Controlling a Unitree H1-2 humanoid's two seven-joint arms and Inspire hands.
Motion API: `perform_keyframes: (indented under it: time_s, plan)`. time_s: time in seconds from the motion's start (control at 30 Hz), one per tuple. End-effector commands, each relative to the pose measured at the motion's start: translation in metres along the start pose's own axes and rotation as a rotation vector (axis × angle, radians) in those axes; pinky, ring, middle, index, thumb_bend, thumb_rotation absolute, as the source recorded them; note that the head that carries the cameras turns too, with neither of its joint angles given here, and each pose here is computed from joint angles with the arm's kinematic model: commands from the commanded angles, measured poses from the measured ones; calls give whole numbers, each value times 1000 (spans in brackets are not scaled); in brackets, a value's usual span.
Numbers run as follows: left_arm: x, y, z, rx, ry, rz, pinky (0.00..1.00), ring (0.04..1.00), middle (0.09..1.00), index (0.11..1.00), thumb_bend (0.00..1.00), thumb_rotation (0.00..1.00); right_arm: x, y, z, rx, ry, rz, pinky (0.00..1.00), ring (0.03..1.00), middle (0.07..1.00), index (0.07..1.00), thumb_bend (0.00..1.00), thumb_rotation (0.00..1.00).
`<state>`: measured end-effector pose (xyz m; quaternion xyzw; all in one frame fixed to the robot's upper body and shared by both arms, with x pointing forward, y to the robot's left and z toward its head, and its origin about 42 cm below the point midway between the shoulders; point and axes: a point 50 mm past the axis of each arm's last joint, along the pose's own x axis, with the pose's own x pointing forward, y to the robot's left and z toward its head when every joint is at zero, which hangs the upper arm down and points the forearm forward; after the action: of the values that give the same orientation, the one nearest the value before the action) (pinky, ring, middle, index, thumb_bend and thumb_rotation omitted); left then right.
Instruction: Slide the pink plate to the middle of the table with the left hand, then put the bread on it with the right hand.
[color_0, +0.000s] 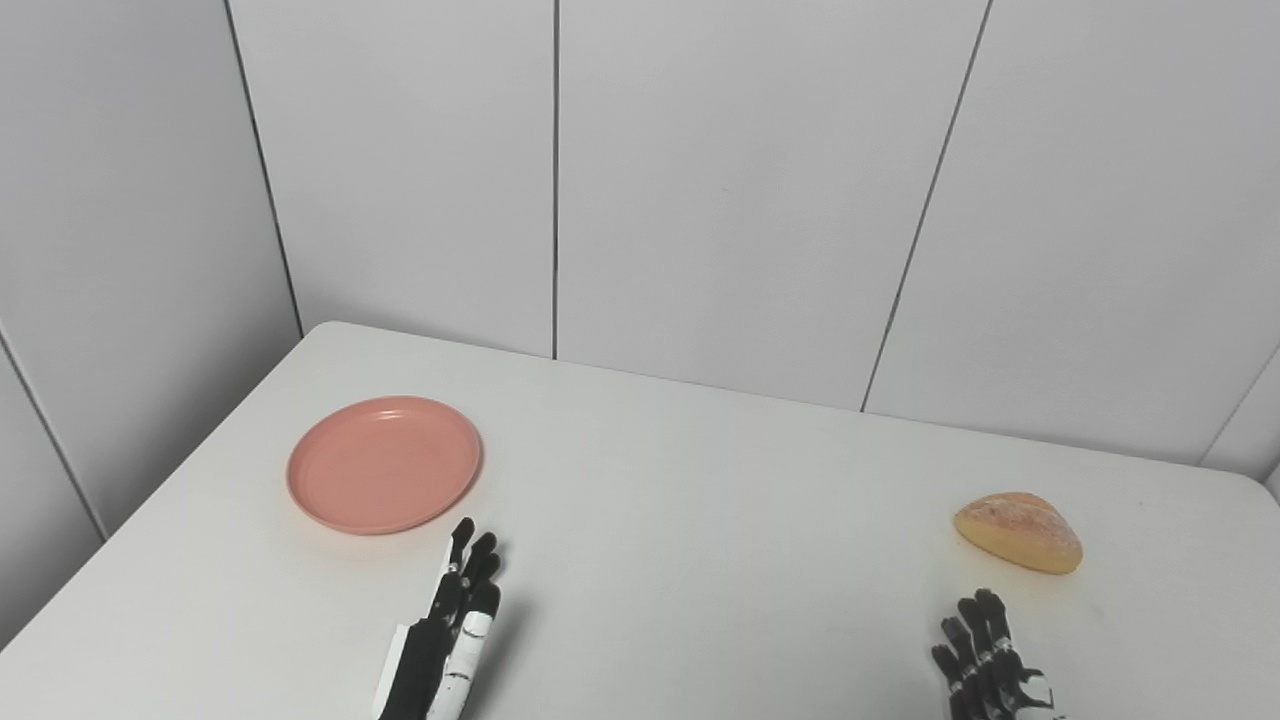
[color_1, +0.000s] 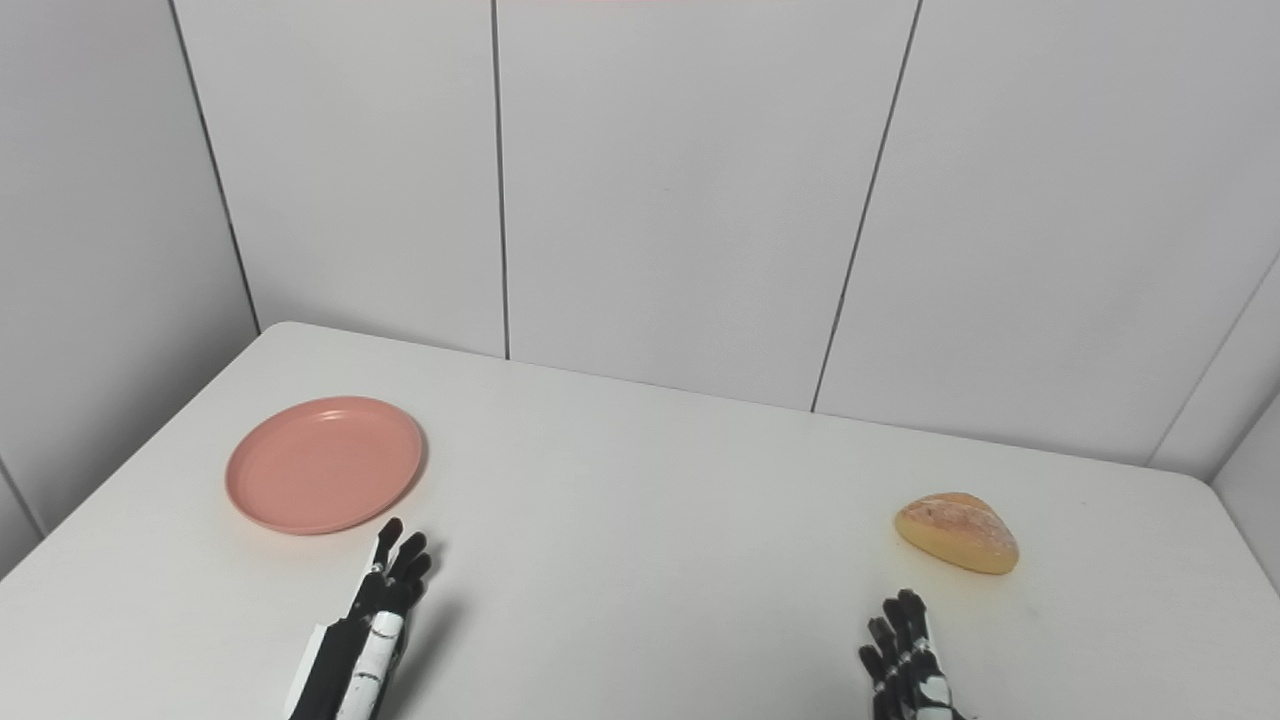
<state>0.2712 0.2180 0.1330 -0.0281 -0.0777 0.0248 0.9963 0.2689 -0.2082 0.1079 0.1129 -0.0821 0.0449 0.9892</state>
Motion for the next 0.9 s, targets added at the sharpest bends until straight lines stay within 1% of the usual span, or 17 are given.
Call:
perform_keyframes:
  time_s: [0.0, 0.07, 0.13, 0.3, 0.33, 0.47, 0.57, 0.63, 0.67, 0.77, 0.87]
  plan:
    - [30, -11, 48, 5, -150, -66, 995, 964, 977, 999, 897, 885, -10, -10, -13, -8, 56, -30, 1000, 1000, 1000, 1000, 830, 1000]
    - [39, -8, 68, 25, -180, -80, 999, 977, 987, 1000, 902, 881, -11, -9, -12, -6, 54, -29, 1000, 1000, 1000, 1000, 833, 1000]
    - [48, -3, 83, 23, -191, -86, 1000, 982, 988, 1000, 906, 869, -11, -8, -12, -8, 54, -28, 1000, 998, 1000, 1000, 839, 1000]
    - [67, 14, 108, 37, -181, -105, 1000, 999, 1000, 1000, 925, 921, -11, -8, -10, -4, 51, -23, 1000, 1000, 1000, 1000, 836, 1000]
    - [71, 18, 111, 47, -178, -102, 1000, 1000, 1000, 1000, 956, 932, -11, -8, -10, -5, 51, -23, 1000, 997, 1000, 998, 839, 1000]
    - [87, 35, 133, 92, -202, -108, 1000, 1000, 1000, 1000, 966, 968, -11, -8, -9, -16, 53, -23, 1000, 998, 1000, 1000, 835, 1000]
    - [99, 47, 153, 112, -213, -131, 1000, 1000, 1000, 1000, 966, 994, -11, -9, -9, -15, 55, -26, 1000, 997, 1000, 1000, 836, 1000]
    - [107, 57, 165, 125, -217, -127, 1000, 1000, 1000, 999, 976, 982, -11, -9, -9, -13, 57, -28, 1000, 991, 1000, 998, 840, 1000]
    - [110, 62, 169, 129, -218, -120, 992, 1000, 1000, 987, 984, 960, -11, -9, -9, -13, 58, -28, 1000, 994, 1000, 999, 838, 1000]
    - [119, 76, 178, 146, -223, -88, 964, 1000, 1000, 991, 991, 923, -11, -9, -8, -15, 59, -31, 1000, 992, 1000, 999, 832, 1000]
    - [129, 93, 185, 156, -230, -69, 989, 1000, 1000, 997, 976, 914, -11, -9, -7, -15, 59, -33, 1000, 990, 1000, 998, 829, 1000]
